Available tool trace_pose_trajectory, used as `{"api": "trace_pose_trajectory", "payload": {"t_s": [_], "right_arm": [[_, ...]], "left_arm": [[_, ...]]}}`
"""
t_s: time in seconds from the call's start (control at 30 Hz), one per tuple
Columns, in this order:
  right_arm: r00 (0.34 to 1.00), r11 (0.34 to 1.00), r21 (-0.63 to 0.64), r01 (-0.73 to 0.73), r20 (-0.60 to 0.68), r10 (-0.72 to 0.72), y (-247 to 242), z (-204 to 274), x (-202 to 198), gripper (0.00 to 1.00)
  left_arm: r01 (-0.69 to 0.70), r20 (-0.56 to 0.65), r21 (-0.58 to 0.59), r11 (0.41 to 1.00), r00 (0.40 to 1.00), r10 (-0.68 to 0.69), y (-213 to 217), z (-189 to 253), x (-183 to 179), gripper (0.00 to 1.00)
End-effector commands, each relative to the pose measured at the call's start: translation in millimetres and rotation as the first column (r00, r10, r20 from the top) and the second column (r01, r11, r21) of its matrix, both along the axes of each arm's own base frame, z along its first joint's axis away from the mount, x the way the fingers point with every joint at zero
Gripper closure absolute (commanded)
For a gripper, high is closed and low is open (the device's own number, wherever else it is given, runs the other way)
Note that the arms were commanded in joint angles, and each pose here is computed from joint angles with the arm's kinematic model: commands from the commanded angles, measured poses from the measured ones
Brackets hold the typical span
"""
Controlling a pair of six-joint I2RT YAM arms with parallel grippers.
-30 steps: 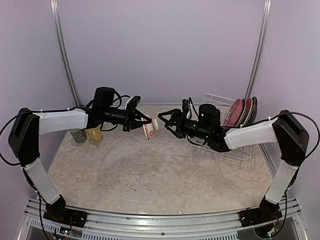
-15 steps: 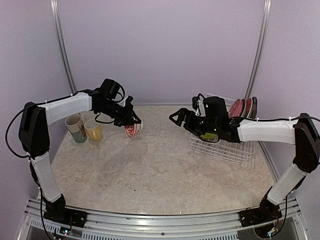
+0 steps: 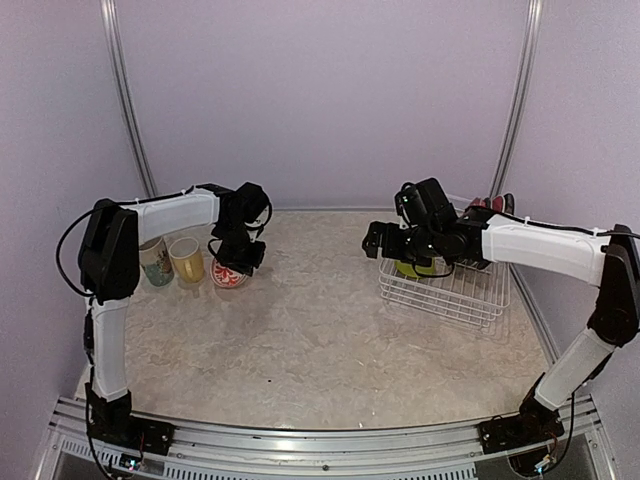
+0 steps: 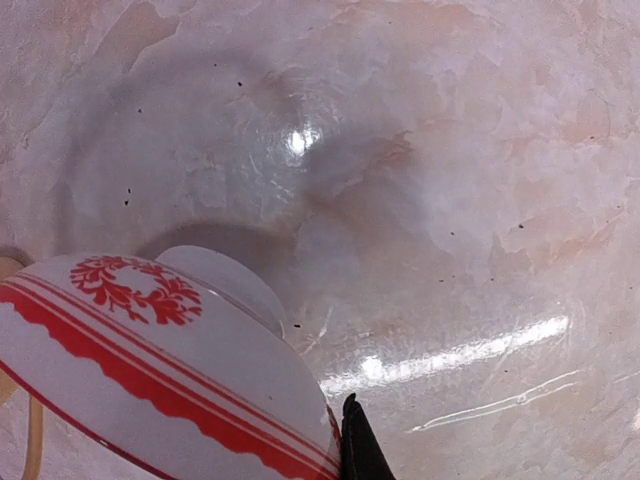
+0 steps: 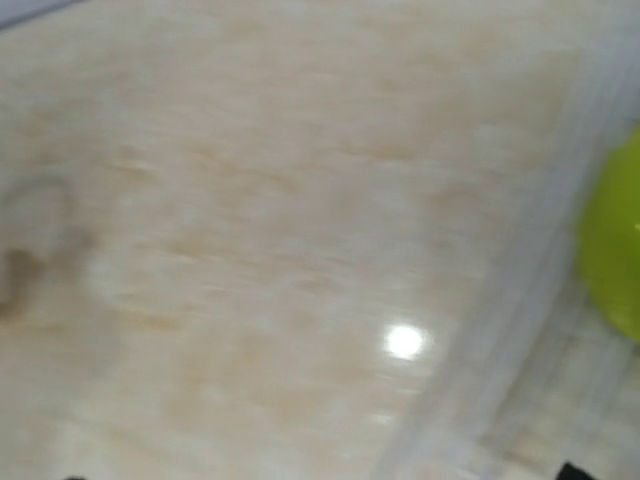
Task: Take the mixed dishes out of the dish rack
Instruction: Place the bowl at the center of the board.
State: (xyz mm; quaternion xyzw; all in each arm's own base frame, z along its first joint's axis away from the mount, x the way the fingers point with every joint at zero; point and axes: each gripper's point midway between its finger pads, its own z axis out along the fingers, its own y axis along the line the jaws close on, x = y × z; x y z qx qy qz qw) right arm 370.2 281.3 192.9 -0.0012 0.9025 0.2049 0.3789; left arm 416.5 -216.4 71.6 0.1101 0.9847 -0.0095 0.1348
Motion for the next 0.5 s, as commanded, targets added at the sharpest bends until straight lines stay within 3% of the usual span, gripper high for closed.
{"api": "trace_pose_trajectory", "payload": {"t_s": [0.0, 0.47], "right_arm": [[0.994, 0.984, -0.14, 0.106, 0.04, -0.102, -38.2, 15.9, -4.6, 0.0], [0.99, 0.973, -0.19, 0.129, 0.081, -0.115, -56.1, 22.2, -11.2, 0.0]], "left_arm": [[0.036, 0.066, 0.161, 0.986, 0.997, -0.047, 16.9, 9.8, 16.4, 1.0], [0.061, 0.002, 0.19, 0.98, 0.998, -0.062, 22.7, -6.2, 10.0, 0.91]]}}
